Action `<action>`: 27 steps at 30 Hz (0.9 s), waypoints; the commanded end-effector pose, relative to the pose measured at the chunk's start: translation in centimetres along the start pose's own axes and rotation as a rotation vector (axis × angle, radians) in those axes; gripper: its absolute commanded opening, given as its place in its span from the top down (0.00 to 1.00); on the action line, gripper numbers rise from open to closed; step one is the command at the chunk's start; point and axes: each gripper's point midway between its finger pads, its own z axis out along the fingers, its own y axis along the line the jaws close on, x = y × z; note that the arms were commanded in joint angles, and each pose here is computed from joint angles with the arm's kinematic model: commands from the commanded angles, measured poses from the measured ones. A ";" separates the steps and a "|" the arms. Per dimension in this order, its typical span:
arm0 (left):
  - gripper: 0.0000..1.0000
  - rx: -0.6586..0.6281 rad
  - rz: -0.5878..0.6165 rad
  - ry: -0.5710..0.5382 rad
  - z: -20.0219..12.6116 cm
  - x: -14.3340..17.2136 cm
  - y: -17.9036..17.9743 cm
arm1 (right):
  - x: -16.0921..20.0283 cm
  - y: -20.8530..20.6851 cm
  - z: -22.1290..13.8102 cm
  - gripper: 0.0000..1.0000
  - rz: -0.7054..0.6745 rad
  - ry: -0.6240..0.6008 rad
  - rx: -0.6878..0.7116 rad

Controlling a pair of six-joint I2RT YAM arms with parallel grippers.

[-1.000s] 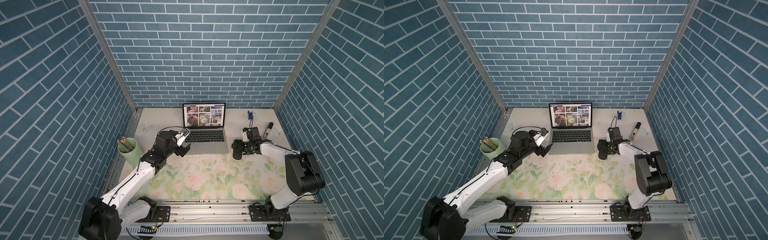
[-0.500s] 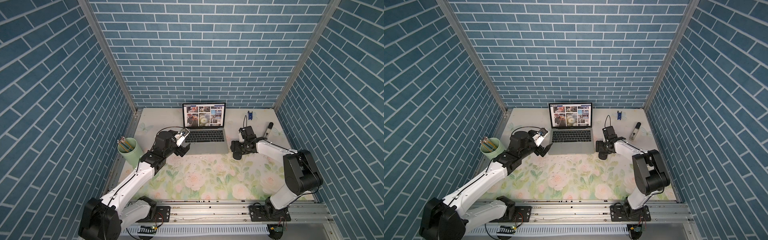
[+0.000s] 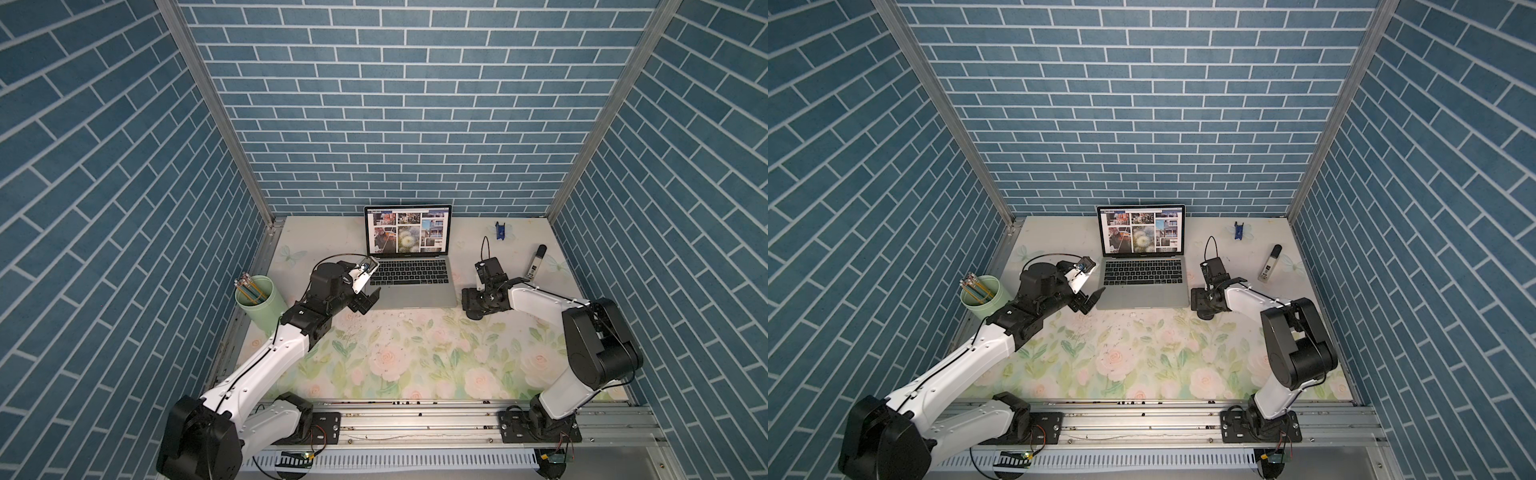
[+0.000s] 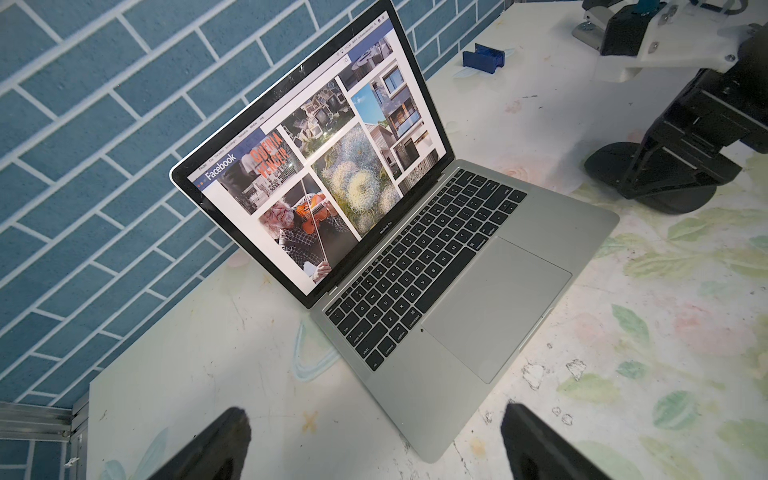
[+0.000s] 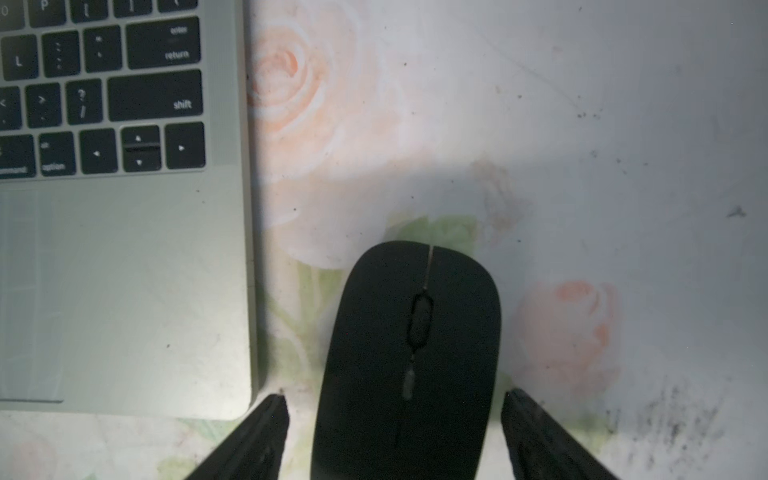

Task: Remove the wireless mouse receiver from the laptop
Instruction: Place the mouse at the center of the board.

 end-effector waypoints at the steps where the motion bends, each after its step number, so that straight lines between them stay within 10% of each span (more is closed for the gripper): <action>1: 0.00 0.000 -0.002 -0.003 -0.1 0.3 0.1 | 1.3 -0.4 0.5 0.19 0.003 0.036 0.034; 14: 0.00 0.002 -0.005 -0.004 -0.2 0.3 0.1 | 2.0 -1.4 1.5 0.42 -0.051 0.070 0.103; 27: 0.01 -0.002 -0.008 -0.004 -0.4 0.4 0.0 | -0.1 -2.4 3.1 0.40 -0.091 0.091 0.125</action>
